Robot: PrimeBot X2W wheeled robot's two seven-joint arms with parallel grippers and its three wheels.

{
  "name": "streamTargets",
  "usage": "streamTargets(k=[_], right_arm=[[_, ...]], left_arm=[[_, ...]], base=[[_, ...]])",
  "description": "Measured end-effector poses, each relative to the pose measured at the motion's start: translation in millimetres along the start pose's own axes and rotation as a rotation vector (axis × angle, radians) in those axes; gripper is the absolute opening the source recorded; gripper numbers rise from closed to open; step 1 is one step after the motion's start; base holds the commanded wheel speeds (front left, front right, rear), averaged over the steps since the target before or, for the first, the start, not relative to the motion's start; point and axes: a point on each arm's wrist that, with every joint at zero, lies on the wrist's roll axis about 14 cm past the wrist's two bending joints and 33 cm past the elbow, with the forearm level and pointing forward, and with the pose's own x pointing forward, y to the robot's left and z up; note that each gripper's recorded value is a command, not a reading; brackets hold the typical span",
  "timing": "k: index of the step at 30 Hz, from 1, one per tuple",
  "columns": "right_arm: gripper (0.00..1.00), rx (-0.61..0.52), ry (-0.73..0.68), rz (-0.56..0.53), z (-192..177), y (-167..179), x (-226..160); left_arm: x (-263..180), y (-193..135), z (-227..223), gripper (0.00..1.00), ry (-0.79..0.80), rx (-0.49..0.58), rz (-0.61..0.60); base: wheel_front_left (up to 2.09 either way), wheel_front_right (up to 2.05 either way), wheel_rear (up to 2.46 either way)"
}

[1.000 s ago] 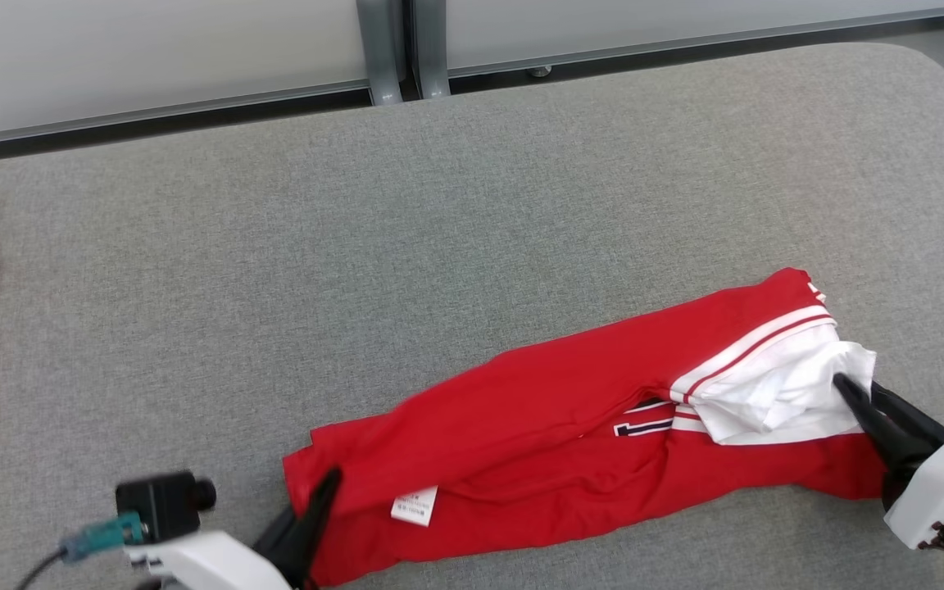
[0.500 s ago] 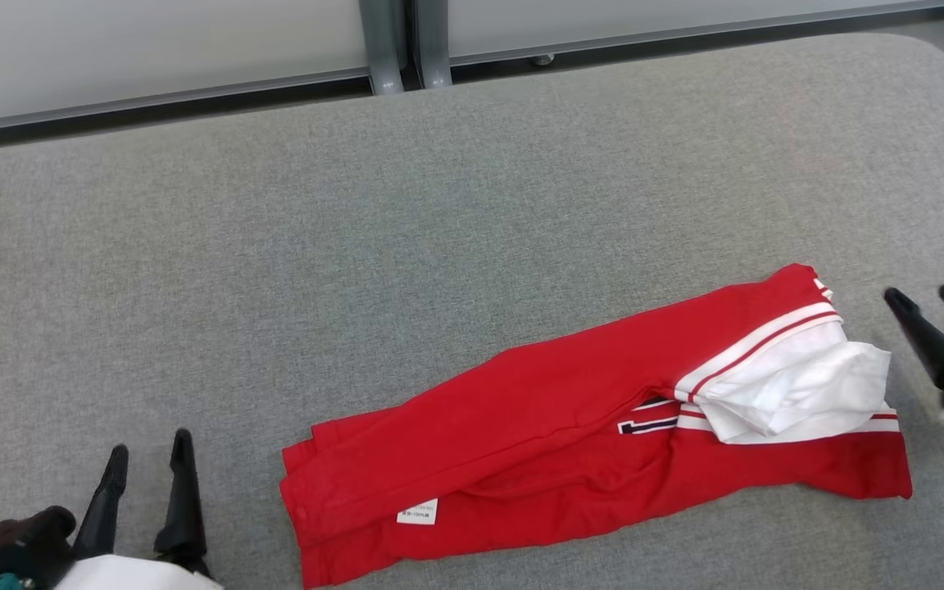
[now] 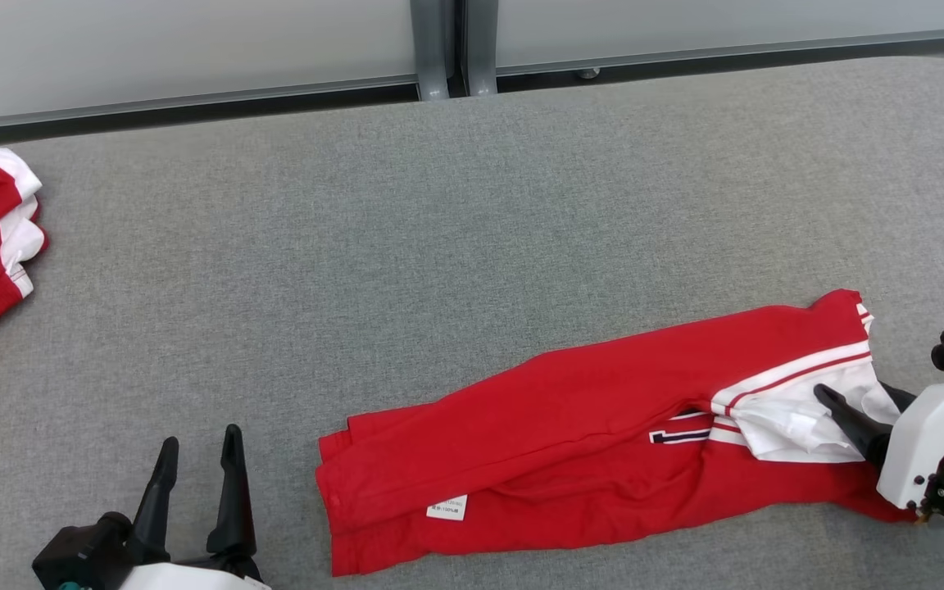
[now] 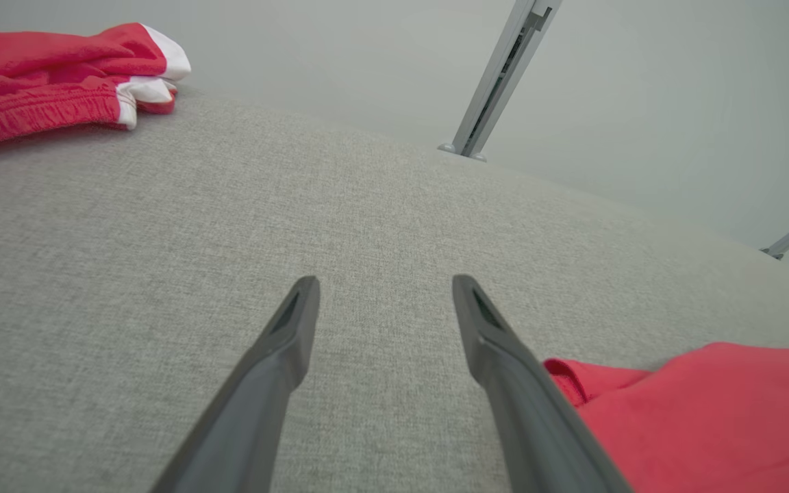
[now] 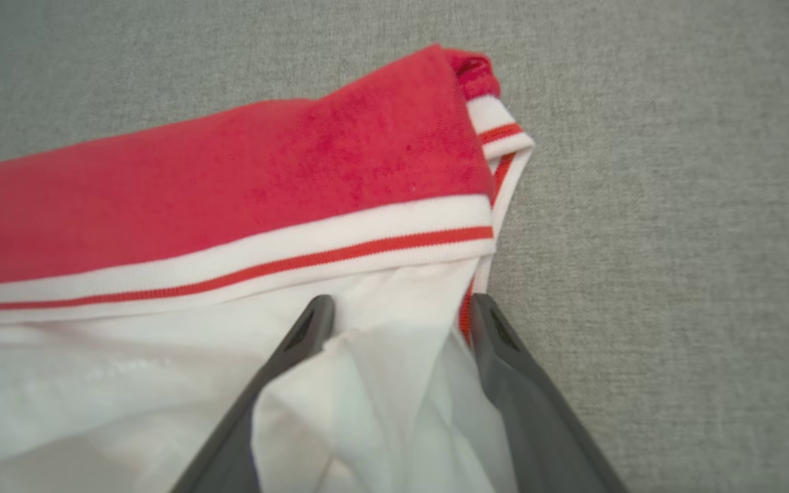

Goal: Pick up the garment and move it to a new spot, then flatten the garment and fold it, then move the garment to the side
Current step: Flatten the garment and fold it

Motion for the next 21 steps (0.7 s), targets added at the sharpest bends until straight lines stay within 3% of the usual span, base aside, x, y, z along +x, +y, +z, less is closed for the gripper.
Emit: streamTargets(k=[6,21], right_arm=[[1.00,0.010,0.023,-0.014,-7,-4,-2],[1.00,-0.007,0.101,-0.038,-13,-10,2]], left_arm=[[-4,1,-5,1.00,0.007,0.044,-0.013],[-15,3,5,1.00,-0.055,0.009,0.009]], base=[[0.00,0.00,0.00],[0.00,0.00,0.00]])
